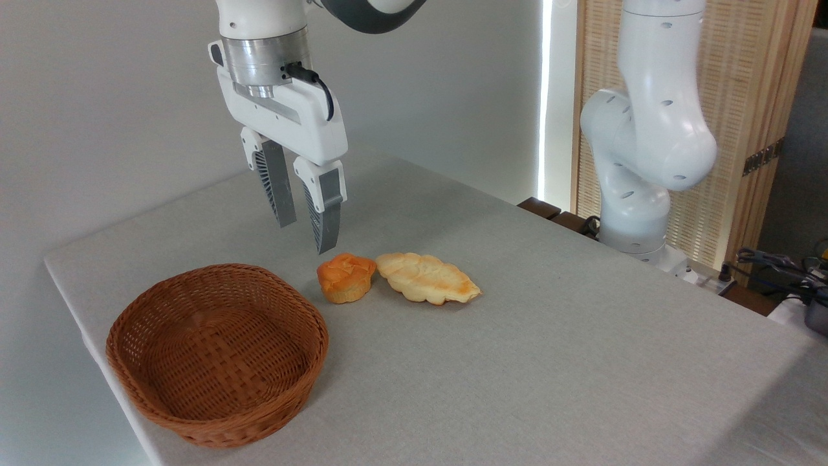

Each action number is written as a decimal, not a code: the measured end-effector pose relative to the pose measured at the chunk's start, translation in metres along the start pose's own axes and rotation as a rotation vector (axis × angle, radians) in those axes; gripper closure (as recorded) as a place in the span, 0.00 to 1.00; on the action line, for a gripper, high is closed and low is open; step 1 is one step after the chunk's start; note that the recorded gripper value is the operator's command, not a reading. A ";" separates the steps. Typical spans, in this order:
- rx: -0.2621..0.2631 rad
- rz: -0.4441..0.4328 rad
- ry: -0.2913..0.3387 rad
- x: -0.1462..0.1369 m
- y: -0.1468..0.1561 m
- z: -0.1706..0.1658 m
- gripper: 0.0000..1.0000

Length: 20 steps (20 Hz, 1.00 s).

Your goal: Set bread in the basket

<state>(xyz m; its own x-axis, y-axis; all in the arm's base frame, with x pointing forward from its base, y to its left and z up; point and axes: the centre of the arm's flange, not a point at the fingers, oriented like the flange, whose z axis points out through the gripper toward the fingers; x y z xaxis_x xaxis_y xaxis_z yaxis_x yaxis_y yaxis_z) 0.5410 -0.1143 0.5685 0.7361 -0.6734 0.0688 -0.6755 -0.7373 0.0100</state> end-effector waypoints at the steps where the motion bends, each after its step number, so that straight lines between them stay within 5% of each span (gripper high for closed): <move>1: 0.000 0.000 0.000 0.000 0.000 0.000 0.00; 15: -0.002 0.002 -0.003 0.000 0.001 0.002 0.00; 20: -0.038 0.029 -0.063 0.000 0.018 0.035 0.00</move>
<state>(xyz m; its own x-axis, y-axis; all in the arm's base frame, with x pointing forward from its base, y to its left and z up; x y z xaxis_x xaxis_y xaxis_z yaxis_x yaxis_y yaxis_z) 0.5304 -0.1294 0.5340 0.7165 -0.6975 0.0071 -0.6970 -0.7156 0.0464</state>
